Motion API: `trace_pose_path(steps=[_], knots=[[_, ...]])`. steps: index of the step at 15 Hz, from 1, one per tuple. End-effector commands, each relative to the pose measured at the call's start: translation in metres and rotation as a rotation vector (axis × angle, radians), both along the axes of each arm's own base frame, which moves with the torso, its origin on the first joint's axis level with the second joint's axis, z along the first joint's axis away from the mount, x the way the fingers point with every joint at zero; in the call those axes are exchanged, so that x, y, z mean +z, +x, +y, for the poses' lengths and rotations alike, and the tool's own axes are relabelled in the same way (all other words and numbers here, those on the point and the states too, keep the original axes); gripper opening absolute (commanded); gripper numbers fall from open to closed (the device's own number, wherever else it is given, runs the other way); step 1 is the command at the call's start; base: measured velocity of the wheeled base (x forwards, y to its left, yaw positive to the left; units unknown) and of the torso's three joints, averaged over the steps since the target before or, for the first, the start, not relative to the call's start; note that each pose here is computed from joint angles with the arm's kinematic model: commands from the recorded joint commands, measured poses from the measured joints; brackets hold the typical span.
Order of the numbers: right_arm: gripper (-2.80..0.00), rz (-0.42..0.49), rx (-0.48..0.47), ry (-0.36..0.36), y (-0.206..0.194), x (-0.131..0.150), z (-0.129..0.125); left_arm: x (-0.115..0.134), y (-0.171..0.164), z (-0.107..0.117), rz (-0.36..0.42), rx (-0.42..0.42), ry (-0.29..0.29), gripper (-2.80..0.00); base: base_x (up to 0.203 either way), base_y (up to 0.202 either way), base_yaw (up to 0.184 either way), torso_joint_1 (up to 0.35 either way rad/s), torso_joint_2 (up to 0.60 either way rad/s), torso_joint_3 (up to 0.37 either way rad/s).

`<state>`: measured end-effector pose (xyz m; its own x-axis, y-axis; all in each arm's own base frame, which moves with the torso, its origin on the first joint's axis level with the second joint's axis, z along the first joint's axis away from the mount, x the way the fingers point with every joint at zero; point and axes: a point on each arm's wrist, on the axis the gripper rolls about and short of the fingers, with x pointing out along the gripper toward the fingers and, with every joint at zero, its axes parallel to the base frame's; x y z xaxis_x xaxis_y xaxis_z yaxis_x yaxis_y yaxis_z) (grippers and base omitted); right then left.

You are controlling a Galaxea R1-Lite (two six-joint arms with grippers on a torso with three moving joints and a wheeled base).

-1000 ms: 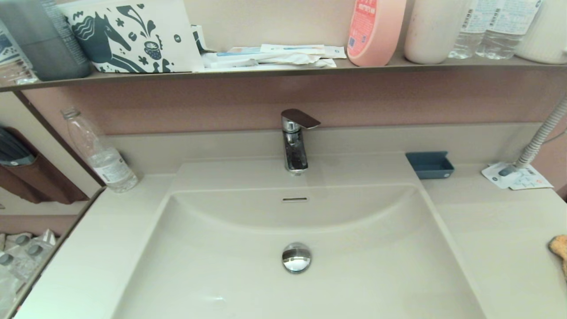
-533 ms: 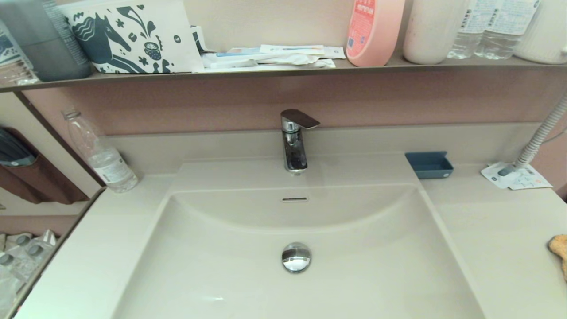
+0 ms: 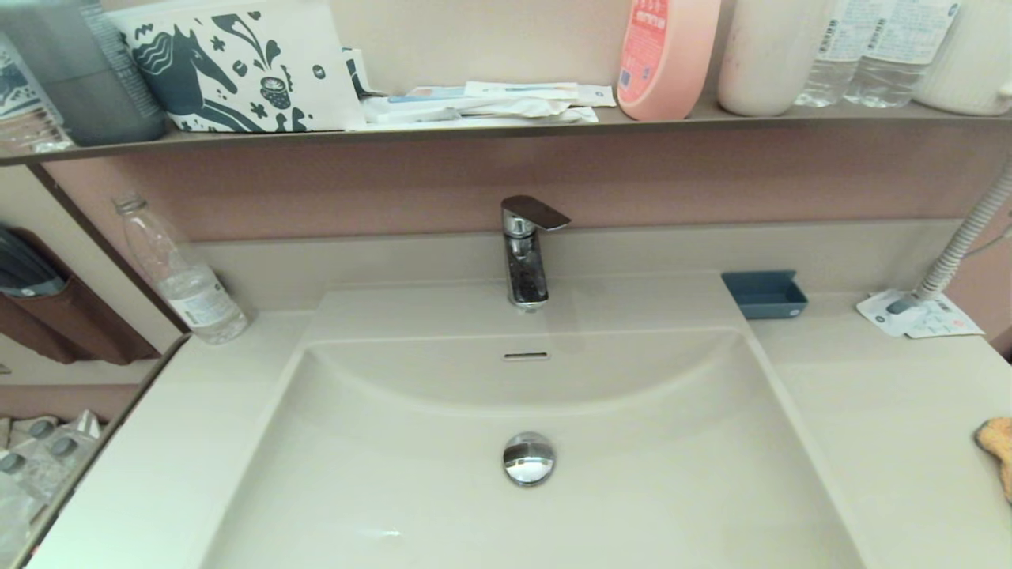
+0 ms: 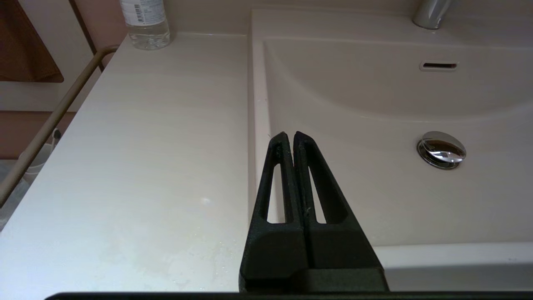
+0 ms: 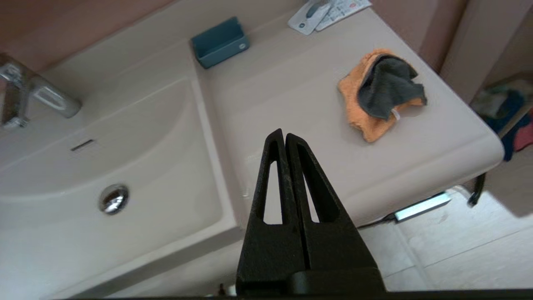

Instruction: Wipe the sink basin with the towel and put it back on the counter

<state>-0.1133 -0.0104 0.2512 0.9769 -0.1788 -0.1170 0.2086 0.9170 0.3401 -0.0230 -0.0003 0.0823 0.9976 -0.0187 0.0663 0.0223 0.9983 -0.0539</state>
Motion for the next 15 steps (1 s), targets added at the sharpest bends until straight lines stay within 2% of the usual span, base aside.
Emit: trace_pose_path(steps=[1, 6, 10, 13, 15], knots=[[-2.80, -0.036, -0.014, -0.037, -0.009, -0.024, 0.002, 0.000, 0.000, 0.000, 0.000, 0.000, -0.001, -2.80, 0.000, 0.000, 0.000, 0.000, 0.00, 0.000], [-2.80, -0.134, -0.020, -0.203, 0.040, -0.093, 0.005, 0.000, 0.000, 0.000, 0.000, 0.000, -0.001, -2.80, 0.000, 0.000, 0.000, 0.000, 0.00, 0.000], [-2.80, -0.133, 0.044, -0.257, 0.077, -0.144, 0.007, 0.000, 0.000, 0.000, 0.000, 0.000, -0.001, -2.80, 0.000, 0.000, 0.000, 0.000, 0.00, 0.000], [-2.80, -0.127, 0.104, -0.330, 0.088, -0.165, 0.008, 0.000, 0.000, 0.000, -0.001, 0.000, -0.001, -2.80, 0.000, 0.000, 0.000, 0.000, 0.00, 0.000], [-2.80, -0.130, 0.141, -0.337, 0.089, -0.166, 0.009, 0.000, 0.000, 0.000, 0.000, 0.000, -0.001, -2.80, 0.000, 0.000, 0.000, 0.000, 0.00, 0.000]])
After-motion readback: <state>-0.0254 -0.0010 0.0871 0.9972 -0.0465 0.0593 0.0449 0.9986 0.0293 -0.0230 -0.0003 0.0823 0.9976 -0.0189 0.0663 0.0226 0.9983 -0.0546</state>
